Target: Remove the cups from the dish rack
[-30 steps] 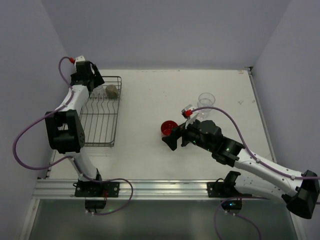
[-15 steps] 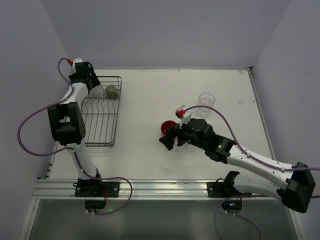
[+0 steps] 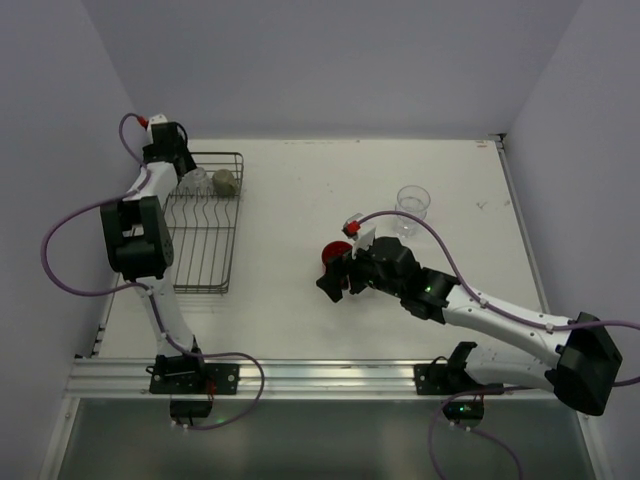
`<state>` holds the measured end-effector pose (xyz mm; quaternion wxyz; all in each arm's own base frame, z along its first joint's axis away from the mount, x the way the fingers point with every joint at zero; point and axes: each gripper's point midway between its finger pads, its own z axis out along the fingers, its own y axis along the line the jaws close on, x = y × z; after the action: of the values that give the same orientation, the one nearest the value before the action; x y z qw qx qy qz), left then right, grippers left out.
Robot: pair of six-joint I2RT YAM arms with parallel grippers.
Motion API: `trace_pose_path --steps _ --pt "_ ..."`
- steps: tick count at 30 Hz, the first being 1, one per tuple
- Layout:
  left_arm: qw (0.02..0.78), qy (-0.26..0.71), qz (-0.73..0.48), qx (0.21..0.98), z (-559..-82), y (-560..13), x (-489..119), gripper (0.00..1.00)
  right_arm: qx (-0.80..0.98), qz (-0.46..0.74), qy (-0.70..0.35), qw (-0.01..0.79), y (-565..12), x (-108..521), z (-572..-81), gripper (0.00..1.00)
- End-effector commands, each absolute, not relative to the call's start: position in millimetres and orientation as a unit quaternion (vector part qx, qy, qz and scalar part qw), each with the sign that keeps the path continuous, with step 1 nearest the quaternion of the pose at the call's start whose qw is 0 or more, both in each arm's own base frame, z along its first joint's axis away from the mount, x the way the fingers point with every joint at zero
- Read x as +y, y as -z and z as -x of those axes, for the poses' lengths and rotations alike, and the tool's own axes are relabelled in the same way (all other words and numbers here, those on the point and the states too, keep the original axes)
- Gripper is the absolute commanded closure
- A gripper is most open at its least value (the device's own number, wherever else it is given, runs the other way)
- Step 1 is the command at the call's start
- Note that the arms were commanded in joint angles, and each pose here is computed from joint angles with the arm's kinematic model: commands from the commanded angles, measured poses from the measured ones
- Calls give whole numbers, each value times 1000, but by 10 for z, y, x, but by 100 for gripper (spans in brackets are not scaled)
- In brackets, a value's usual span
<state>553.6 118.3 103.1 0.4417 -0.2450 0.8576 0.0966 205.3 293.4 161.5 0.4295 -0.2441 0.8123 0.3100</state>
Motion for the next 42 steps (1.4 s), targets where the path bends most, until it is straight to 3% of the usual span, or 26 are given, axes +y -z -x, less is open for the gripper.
trace_pose_path --steps 1,6,9,17,25,29,38,42 --pt "476 -105 248 837 -5696 -1233 1297 45 791 238 -323 462 -1846 3026 -2145 2" --pt "482 -106 248 834 -5675 -1328 1307 73 790 237 -322 465 -1860 3023 -2157 2" --pt "498 -99 247 826 -5656 -1535 1285 81 788 237 -327 466 -1893 3041 -2160 2" --pt "563 -46 249 787 -5550 -2343 1125 86 773 227 -377 458 -2066 3191 -2091 2" --pt "617 84 266 735 -5117 -3040 697 95 749 179 -427 473 -2410 3214 -2070 2" --pt "628 226 237 706 -4625 -3375 129 96 720 156 -476 481 -2707 3235 -2002 4" --pt "547 485 153 664 -3326 -3395 -993 96 649 136 -568 488 -3298 3384 -1917 11" --pt "534 544 119 636 -2915 -3560 -1223 95 617 158 -591 496 -3511 3459 -1901 13"
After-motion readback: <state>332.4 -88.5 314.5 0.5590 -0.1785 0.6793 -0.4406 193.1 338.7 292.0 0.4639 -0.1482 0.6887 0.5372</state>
